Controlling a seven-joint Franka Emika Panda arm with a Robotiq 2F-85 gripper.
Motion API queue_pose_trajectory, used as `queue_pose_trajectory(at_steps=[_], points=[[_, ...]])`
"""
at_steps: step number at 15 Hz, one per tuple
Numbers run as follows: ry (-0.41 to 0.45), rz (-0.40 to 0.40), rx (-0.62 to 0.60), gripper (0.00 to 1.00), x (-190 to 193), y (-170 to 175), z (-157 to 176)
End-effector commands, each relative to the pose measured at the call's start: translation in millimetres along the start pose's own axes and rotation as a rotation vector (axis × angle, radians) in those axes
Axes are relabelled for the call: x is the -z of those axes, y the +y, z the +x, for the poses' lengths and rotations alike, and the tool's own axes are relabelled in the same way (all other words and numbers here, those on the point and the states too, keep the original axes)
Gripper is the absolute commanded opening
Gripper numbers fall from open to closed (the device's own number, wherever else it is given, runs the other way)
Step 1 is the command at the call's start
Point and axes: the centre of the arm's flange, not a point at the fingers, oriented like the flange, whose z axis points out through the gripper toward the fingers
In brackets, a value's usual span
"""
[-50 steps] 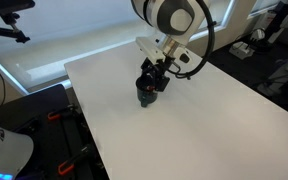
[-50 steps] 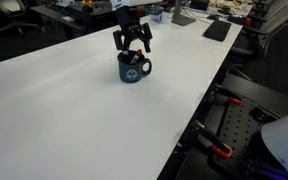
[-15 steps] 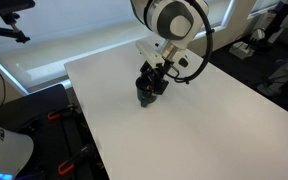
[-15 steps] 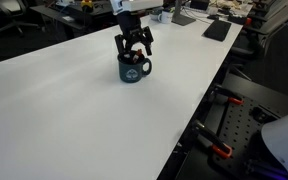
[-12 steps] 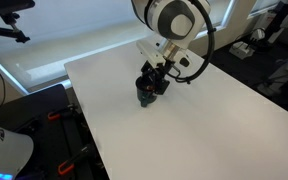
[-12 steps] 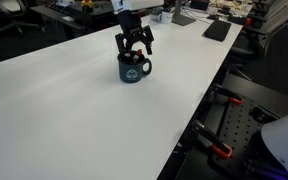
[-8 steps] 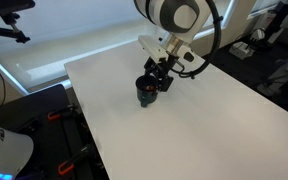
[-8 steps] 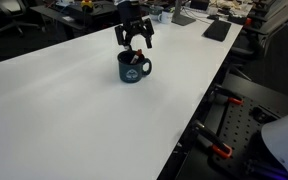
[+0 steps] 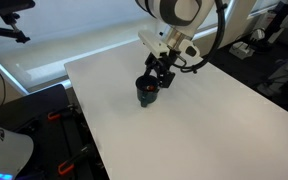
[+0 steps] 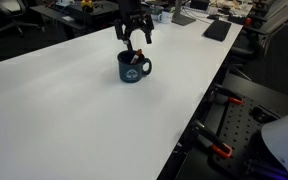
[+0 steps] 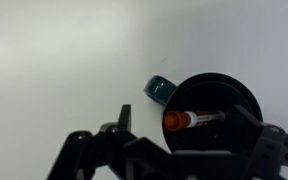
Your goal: Put the marker on the table
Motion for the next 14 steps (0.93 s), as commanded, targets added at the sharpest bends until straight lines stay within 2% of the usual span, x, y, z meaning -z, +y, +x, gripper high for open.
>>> queue_pose_trajectory(at_steps=[1,4,5,9,14], points=[[0.0,0.0,0.0,1.0,-0.1,0.0,0.0],[-0.036,0.019,0.074,1.0,-28.5,-13.0,14.3],[-0.023,0.001,0.035,1.0,-14.9,-5.5,3.7],[-0.051,-0.001,0.059,1.0,-35.8,-12.3,10.5],[-0.037,-0.011,0.023,1.0,-26.3,-7.8,6.7]])
